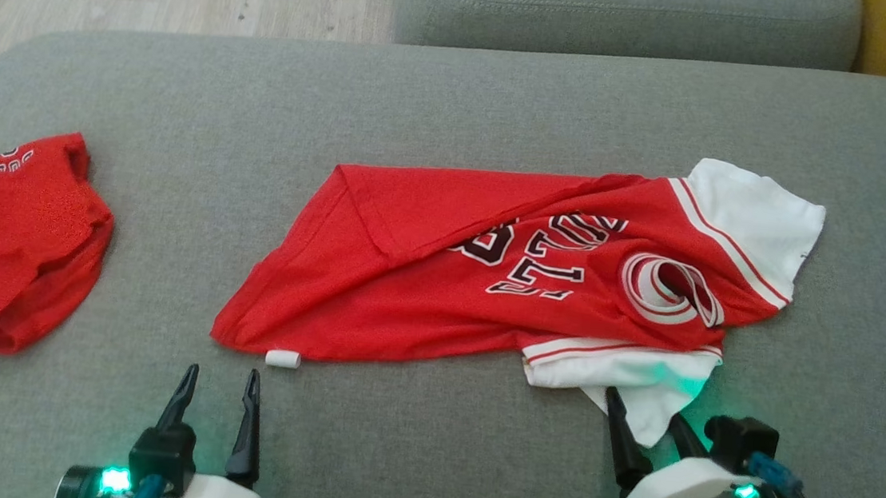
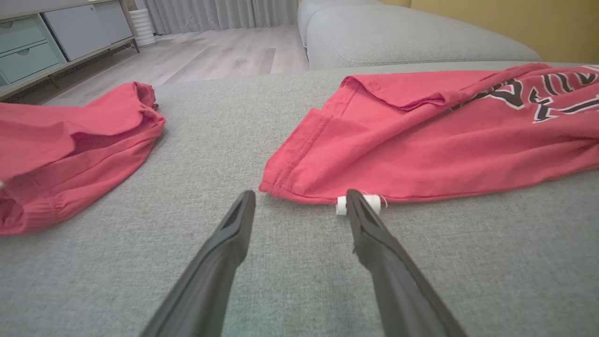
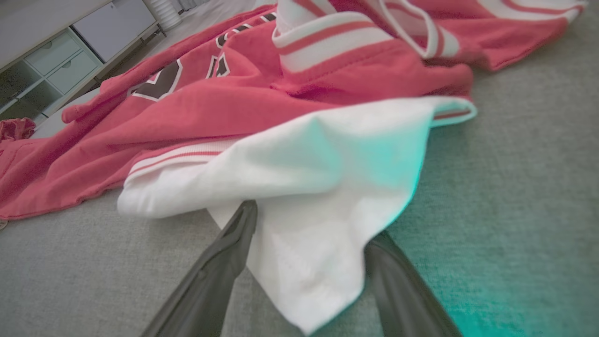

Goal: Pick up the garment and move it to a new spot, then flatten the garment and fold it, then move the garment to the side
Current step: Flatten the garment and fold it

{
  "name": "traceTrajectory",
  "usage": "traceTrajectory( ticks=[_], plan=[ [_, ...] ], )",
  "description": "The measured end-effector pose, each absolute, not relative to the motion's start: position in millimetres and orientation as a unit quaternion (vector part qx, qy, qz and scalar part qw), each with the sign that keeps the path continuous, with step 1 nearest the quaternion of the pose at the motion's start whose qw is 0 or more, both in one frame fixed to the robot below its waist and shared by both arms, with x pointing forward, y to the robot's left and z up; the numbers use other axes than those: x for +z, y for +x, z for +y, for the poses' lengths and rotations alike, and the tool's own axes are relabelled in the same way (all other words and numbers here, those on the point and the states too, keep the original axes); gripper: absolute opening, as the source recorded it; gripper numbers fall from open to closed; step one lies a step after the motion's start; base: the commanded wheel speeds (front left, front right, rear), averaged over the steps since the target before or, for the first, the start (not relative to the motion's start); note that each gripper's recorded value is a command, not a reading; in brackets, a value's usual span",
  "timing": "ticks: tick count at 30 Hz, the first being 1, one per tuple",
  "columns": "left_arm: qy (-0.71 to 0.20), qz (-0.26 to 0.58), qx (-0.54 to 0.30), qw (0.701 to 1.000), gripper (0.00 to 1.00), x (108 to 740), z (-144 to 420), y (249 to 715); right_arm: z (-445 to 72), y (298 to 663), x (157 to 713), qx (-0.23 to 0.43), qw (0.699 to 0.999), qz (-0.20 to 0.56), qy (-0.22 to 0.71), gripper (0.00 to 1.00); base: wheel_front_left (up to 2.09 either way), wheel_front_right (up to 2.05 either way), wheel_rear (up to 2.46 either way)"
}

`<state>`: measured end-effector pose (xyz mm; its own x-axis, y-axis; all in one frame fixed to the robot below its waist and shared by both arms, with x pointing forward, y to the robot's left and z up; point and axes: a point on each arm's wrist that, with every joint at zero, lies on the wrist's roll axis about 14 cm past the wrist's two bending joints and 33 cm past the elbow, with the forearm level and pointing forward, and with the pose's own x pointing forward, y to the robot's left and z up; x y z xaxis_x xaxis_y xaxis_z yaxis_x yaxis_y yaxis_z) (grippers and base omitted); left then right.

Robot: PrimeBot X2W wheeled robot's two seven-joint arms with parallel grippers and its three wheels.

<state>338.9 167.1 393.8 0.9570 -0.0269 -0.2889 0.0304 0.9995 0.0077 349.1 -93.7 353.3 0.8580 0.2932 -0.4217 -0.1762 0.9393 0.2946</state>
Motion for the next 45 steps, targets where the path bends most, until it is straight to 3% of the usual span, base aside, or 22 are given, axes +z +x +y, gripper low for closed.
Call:
traceTrajectory(
  ticks=[3, 4, 6, 7, 8, 19, 25, 45],
  plan=[
    [0.005, 0.144, -0.02, 0.989, 1.0, 395, 163, 340, -98, 343, 352, 0.117, 0.956, 0.238, 0.125, 1.0, 0.0, 0.0, 0.0],
    [0.006, 0.145, -0.023, 0.989, 1.0, 394, 162, 340, -98, 341, 352, 0.116, 0.956, 0.238, 0.125, 0.95, 0.0, 0.0, 0.0],
    [0.006, 0.145, -0.03, 0.989, 1.0, 394, 157, 342, -101, 339, 352, 0.113, 0.957, 0.238, 0.124, 0.64, 0.0, 0.0, 0.0],
    [0.004, 0.145, -0.034, 0.989, 1.0, 394, 155, 343, -102, 338, 352, 0.111, 0.957, 0.238, 0.125, 0.43, 0.0, 0.0, 0.0],
    [0.002, 0.146, -0.037, 0.989, 1.0, 393, 152, 343, -103, 338, 351, 0.107, 0.956, 0.239, 0.128, 0.0, 0.0, 0.0, 0.0],
    [-0.003, 0.144, -0.049, 0.988, 1.0, 394, 144, 352, -133, 345, 359, 0.057, 0.964, 0.219, 0.141, 0.0, 0.0, 0.0, 0.0],
    [-0.024, 0.145, -0.043, 0.988, 1.0, 394, 143, 358, -180, 319, 351, 0.003, 0.967, 0.224, 0.124, 0.0, 0.0, 0.0, 0.0],
    [-0.106, 0.212, -0.062, 0.97, 1.0, 357, 119, 366, -197, 315, 354, -0.01, 0.969, 0.219, 0.115, 0.0, 0.0, 0.0, 0.0]
  ],
)
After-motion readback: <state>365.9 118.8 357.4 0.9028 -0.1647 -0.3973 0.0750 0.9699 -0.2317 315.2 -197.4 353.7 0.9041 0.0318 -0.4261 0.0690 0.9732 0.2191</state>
